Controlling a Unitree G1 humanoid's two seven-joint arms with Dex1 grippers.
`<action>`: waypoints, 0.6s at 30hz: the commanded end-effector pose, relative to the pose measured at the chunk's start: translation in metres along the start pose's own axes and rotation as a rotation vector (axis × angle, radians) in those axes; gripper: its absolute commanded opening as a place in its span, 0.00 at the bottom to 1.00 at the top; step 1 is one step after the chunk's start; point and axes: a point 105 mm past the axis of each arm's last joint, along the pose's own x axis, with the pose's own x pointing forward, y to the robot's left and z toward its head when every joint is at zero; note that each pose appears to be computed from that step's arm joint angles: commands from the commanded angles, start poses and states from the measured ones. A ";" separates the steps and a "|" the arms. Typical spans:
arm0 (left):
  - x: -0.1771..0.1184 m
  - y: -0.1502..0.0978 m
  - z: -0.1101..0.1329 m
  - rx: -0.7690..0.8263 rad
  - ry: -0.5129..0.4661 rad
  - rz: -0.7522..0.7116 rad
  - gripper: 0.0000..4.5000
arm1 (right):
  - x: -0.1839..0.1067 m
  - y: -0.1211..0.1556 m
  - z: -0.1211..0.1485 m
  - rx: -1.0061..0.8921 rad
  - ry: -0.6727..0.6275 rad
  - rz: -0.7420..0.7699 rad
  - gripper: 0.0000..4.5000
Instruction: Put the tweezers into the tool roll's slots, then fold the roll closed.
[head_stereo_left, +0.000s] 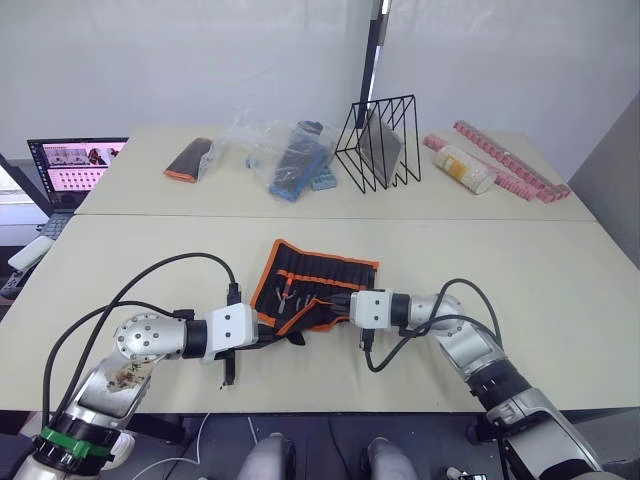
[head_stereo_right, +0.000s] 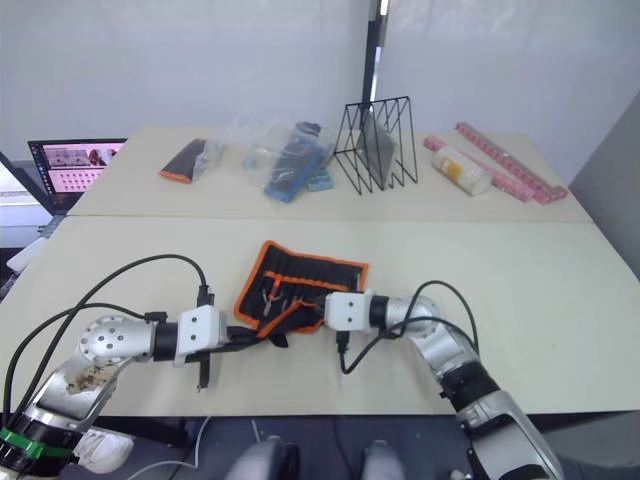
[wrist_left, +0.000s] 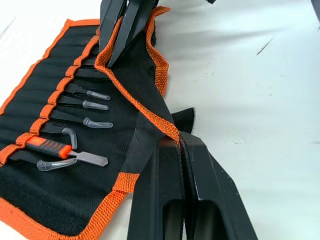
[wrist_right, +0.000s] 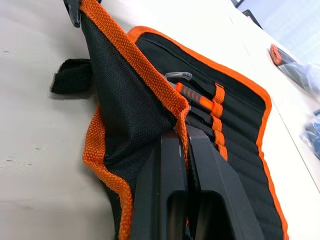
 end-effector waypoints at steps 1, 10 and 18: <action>-0.006 -0.009 0.005 -0.080 -0.014 -0.024 0.00 | -0.036 -0.012 -0.013 0.062 0.061 -0.065 0.00; -0.008 0.008 -0.006 -0.217 0.020 0.043 0.00 | -0.061 -0.003 -0.014 0.247 0.057 -0.030 0.00; 0.011 0.052 -0.011 -0.164 0.067 0.141 0.00 | -0.049 -0.018 -0.033 0.290 0.132 -0.046 0.00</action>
